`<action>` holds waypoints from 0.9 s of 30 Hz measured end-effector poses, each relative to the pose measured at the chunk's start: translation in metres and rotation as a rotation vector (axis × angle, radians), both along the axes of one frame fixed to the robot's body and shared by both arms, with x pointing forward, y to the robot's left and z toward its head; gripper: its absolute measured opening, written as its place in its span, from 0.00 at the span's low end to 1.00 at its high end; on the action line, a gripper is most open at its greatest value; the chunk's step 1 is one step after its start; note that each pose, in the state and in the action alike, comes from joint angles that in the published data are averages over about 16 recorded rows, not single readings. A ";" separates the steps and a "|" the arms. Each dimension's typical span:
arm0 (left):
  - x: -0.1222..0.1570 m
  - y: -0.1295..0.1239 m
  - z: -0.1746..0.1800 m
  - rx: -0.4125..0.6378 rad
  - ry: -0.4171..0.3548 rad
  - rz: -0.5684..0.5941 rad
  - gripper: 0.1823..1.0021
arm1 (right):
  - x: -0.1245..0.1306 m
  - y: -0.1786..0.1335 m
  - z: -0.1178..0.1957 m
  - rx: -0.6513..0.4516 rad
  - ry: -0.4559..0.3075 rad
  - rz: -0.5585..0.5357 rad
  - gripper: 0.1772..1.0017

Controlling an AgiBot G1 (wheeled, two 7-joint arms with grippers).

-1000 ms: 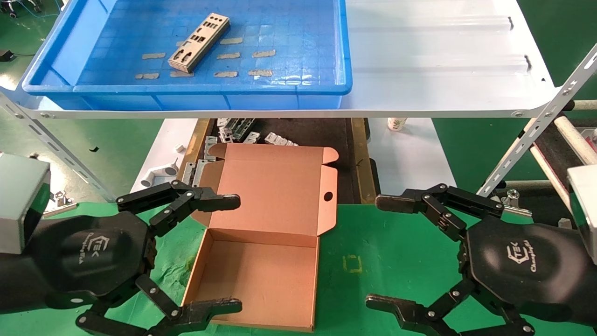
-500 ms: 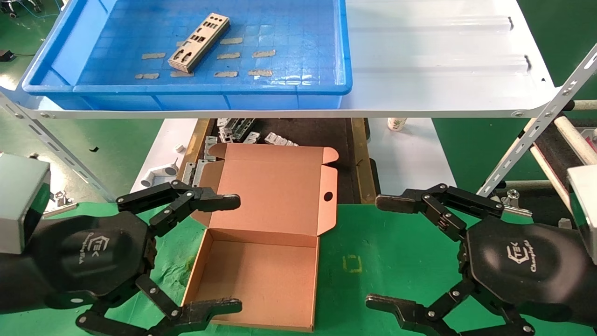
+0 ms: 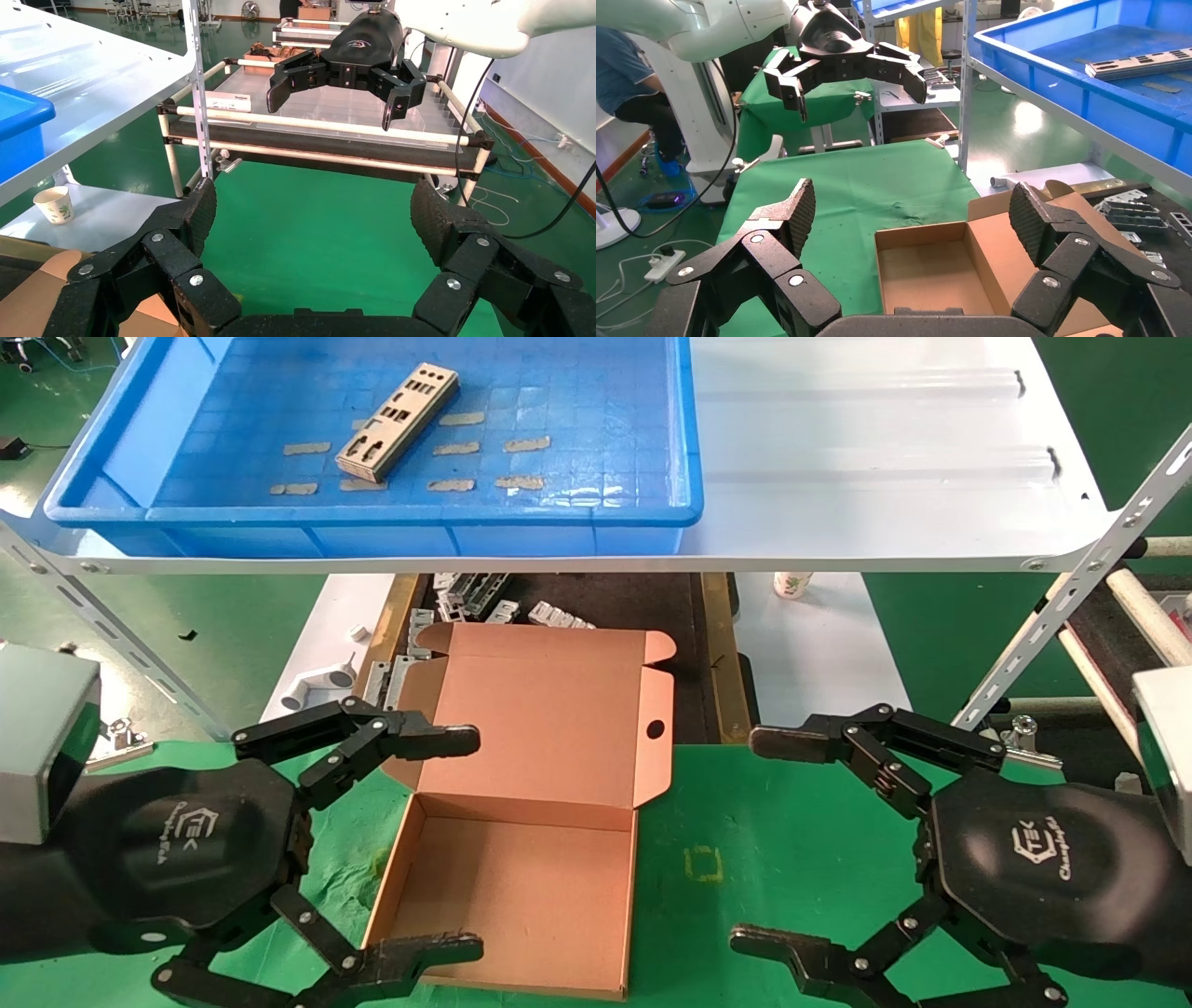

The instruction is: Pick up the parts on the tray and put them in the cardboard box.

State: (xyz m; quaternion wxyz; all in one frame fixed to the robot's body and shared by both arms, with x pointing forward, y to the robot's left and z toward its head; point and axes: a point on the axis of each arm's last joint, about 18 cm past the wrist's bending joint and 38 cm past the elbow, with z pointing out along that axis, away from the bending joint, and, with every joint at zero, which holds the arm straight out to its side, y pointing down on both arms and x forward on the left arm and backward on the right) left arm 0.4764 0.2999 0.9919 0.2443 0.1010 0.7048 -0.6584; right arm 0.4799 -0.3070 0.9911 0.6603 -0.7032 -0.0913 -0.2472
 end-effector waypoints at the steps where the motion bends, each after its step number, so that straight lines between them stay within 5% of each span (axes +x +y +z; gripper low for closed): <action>1: 0.000 0.000 0.000 0.000 0.000 0.000 1.00 | 0.000 0.000 0.000 0.000 0.000 0.000 1.00; 15: 0.011 -0.001 0.009 -0.027 -0.018 0.036 1.00 | 0.000 0.000 0.000 0.000 0.000 0.000 1.00; 27: 0.070 0.001 0.063 -0.138 -0.097 0.218 1.00 | 0.000 0.000 0.000 0.000 0.000 0.000 0.96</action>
